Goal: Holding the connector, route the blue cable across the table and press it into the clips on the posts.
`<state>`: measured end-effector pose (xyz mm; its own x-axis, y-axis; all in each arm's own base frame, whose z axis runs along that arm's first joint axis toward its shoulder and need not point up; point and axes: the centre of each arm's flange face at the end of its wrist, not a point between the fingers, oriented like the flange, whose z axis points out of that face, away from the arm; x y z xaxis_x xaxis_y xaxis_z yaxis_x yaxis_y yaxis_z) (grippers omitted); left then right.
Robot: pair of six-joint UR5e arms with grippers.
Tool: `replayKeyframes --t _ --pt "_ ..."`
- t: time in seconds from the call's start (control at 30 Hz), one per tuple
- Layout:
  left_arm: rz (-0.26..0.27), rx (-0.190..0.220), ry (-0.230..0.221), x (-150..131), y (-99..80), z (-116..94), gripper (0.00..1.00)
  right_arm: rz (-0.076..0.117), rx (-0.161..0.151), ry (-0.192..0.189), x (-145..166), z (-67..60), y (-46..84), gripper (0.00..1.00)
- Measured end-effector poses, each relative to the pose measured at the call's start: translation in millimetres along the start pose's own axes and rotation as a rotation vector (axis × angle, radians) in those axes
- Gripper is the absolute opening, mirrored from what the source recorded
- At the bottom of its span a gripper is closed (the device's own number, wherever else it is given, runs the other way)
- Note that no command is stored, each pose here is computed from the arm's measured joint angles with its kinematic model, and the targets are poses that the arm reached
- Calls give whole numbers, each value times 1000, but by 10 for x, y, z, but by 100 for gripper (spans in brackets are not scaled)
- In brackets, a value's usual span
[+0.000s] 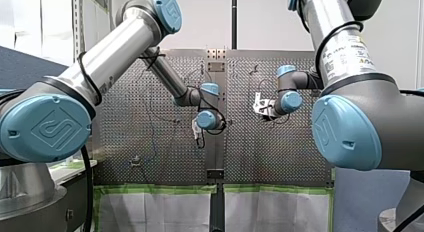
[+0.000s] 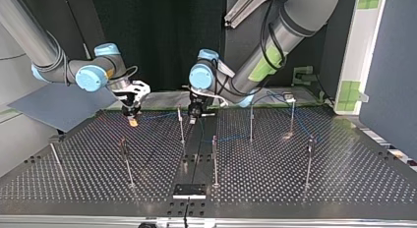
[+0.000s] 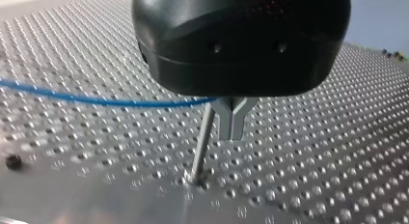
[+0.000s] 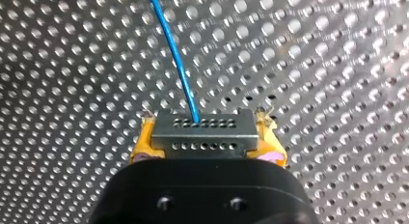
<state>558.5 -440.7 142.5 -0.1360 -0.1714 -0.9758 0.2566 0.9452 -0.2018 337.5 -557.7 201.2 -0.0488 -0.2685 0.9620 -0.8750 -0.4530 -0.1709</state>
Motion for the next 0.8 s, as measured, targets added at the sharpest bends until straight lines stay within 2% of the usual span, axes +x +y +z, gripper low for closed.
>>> replayKeyframes --t 0.27,0.4,0.53,0.57,0.6,0.63,0.67,0.7,0.73,0.77,0.8 --pt "-11 -25 -32 -211 200 279 0 4 -17 32 115 63 152 0" --pt "-11 -33 -35 -257 249 317 0 4 -22 46 169 97 210 0" --pt "-3 -39 -24 -258 266 311 0 2 -20 41 128 141 251 0" --pt "1 -41 -18 -251 265 303 8 2 -20 38 106 152 261 0" --pt "3 -42 -13 -246 264 297 8 2 -19 34 80 165 270 0" --pt "5 -43 -9 -239 263 291 18 2 -17 31 62 172 275 0" --pt "7 -44 -2 -231 260 282 36 1 -15 29 51 177 277 0" --pt "9 -44 4 -223 256 273 36 0 -11 27 40 182 277 0" --pt "11 -45 11 -215 250 262 59 -1 -8 26 35 185 276 0" --pt "15 -46 21 -204 242 248 76 -2 -6 25 31 186 274 0" --pt "19 -48 28 -196 238 237 76 -4 -4 25 27 188 273 0"
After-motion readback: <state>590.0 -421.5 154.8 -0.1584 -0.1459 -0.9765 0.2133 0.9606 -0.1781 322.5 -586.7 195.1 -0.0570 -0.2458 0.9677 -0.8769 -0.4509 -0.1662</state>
